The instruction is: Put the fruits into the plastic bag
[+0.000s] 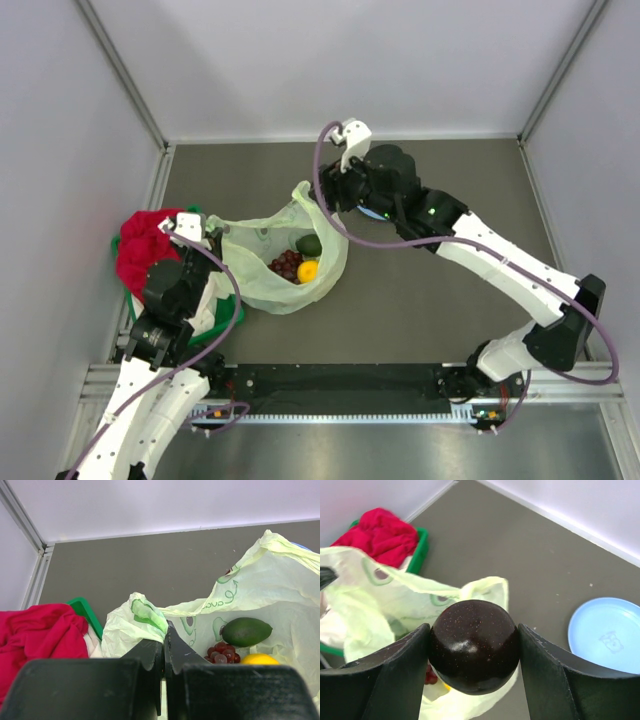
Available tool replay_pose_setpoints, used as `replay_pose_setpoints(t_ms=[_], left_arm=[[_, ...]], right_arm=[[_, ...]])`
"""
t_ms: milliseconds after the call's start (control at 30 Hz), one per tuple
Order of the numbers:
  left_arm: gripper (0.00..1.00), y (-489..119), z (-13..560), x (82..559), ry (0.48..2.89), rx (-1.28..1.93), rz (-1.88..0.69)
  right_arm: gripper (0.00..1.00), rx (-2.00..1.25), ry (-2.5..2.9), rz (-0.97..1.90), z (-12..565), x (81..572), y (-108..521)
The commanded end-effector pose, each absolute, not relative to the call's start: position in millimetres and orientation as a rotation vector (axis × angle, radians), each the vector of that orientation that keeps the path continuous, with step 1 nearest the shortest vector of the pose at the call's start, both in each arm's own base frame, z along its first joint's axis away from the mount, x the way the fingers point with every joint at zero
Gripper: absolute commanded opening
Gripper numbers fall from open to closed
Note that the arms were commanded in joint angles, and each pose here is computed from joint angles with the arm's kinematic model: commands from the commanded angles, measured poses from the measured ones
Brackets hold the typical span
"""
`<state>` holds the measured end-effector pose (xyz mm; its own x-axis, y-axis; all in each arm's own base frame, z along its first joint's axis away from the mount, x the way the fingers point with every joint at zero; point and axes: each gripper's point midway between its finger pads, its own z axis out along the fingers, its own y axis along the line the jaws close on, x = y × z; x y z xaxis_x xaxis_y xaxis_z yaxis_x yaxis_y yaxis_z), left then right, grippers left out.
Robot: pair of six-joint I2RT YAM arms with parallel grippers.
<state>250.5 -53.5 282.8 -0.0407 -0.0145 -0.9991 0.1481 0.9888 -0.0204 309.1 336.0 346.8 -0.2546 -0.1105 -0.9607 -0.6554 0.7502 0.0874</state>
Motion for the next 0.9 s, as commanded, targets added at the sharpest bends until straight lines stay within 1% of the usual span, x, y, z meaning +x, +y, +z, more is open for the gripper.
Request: replay_pose_setpoints(t_ms=[0, 200, 533, 867], left_arm=[[0.00, -55.1, 296.5, 251.6, 1.558, 0.093, -0.153], [0.00, -55.4, 296.5, 251.5, 1.558, 0.094, -0.154], [0.00, -55.7, 296.5, 251.5, 1.558, 0.095, -0.155], [0.00, -55.0, 296.9, 251.3, 1.556, 0.093, -0.153]], right_arm=[[0.45, -0.660, 1.671, 0.618, 381.6, 293.5, 358.1], [0.45, -0.793, 1.665, 0.699, 373.0, 266.1, 396.0], [0.46, -0.937, 1.780, 0.739, 316.1, 245.9, 440.9], [0.46, -0.957, 1.906, 0.667, 267.0, 250.9, 450.7]])
